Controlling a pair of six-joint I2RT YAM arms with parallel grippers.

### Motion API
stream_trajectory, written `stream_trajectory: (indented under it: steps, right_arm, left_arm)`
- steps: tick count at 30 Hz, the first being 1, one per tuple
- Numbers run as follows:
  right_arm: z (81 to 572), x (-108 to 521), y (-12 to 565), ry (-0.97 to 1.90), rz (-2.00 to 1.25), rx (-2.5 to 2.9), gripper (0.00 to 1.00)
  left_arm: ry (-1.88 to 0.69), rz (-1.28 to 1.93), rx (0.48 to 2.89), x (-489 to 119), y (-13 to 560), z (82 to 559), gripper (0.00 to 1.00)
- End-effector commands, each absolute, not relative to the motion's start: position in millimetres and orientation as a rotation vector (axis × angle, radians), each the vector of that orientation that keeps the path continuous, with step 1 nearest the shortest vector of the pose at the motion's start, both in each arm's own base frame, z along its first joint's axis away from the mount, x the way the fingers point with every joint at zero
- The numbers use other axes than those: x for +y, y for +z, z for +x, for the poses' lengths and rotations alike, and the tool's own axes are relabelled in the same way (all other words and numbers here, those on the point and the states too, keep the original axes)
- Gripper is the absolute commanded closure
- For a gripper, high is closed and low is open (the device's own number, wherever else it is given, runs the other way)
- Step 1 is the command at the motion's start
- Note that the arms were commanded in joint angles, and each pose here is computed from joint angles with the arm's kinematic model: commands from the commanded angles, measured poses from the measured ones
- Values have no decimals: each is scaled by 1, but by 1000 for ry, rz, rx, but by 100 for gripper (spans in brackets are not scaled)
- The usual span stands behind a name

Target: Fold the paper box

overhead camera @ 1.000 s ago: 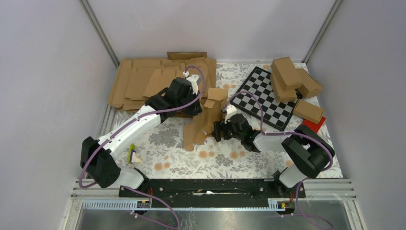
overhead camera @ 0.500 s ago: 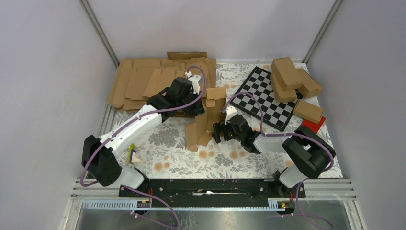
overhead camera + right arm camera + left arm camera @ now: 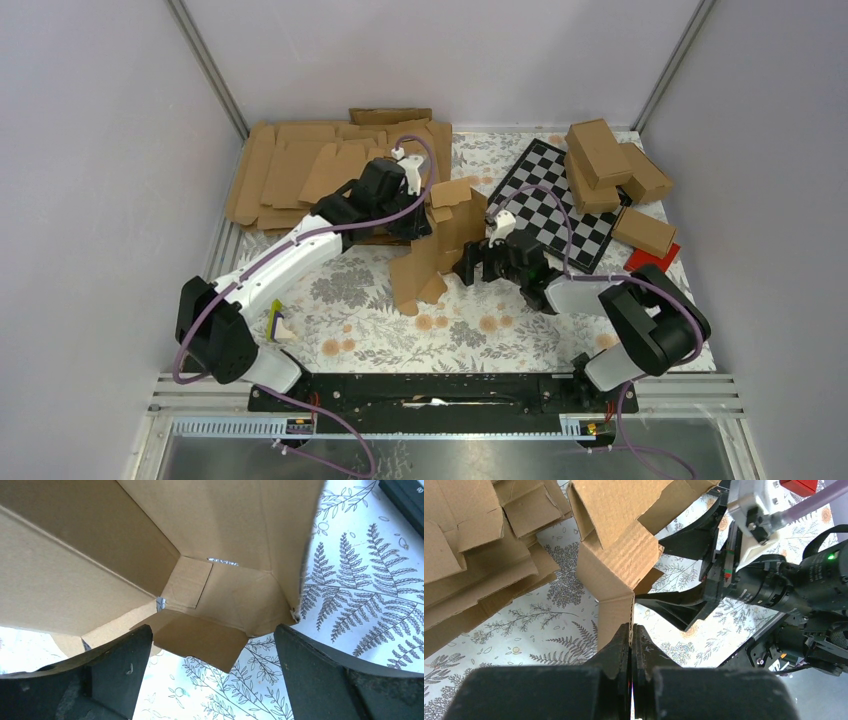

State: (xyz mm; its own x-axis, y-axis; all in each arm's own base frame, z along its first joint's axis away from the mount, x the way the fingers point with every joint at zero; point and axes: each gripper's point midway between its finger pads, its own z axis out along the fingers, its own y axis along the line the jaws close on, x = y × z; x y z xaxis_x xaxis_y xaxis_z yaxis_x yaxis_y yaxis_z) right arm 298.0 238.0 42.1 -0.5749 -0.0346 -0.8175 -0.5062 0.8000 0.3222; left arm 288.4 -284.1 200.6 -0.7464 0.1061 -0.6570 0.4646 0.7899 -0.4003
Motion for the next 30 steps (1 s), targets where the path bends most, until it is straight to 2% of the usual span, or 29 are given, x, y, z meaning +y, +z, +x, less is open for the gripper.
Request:
stream_trajectory:
  steps: [1, 14, 20, 25, 30]
  right_arm:
    - [308, 239, 70, 783, -356, 1997, 0]
    - [333, 219, 84, 778, -284, 1949, 0]
    - [346, 235, 82, 863, -364, 1952, 0]
    - [334, 256, 75, 1027, -449, 1947, 0]
    - [322, 255, 71, 1037, -510, 1959, 0]
  left_arm:
    - [-687, 439, 2386, -280, 193, 291, 100]
    - [-675, 451, 2384, -283, 195, 296, 100]
    - [-670, 457, 2386, -283, 195, 297, 100]
    - [-671, 464, 2385, -284, 194, 298, 100]
    - [-677, 478, 2375, -286, 198, 299, 100]
